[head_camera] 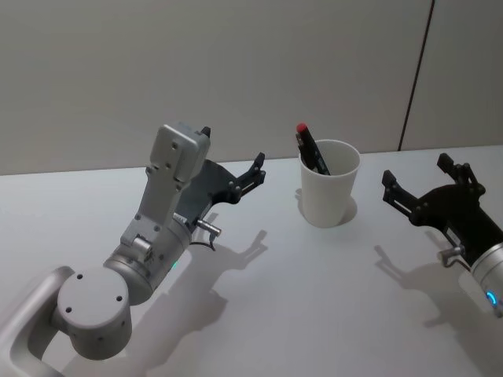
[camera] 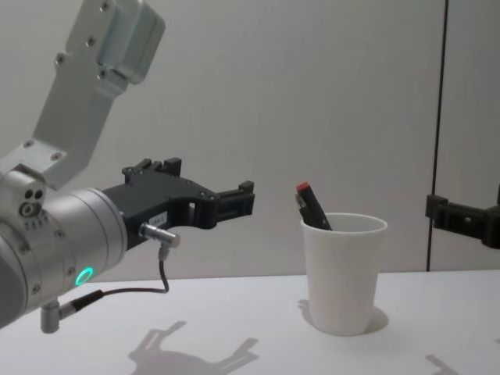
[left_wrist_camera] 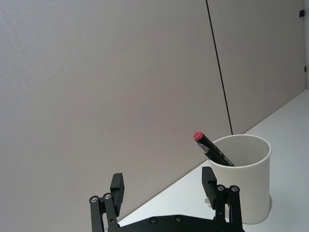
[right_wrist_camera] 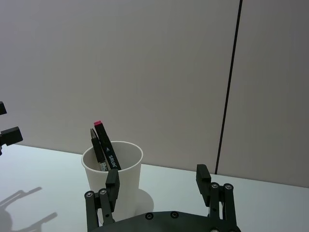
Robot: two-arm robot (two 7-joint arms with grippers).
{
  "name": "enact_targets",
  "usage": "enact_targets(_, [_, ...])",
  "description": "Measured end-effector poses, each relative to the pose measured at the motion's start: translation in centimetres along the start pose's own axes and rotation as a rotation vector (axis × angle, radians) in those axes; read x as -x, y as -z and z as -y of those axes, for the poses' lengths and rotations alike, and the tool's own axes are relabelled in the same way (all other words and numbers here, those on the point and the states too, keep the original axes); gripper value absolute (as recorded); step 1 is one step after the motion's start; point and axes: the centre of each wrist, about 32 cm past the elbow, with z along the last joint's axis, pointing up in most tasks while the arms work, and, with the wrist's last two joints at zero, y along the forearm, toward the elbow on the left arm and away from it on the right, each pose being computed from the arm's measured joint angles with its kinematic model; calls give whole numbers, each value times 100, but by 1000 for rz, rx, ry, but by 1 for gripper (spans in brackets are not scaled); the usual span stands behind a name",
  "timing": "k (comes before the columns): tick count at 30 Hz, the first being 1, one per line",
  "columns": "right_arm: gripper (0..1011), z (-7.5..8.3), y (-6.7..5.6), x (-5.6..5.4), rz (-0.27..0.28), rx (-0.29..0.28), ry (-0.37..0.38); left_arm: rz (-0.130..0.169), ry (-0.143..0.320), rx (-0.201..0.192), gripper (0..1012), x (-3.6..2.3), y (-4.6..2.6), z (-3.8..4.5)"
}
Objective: Place the pen into the pen holder.
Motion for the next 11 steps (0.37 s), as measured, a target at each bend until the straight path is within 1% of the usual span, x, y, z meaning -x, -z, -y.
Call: enact_targets(11, [1001, 0, 0, 0, 0, 0, 0, 0, 0, 0, 1001, -1, -1, 0])
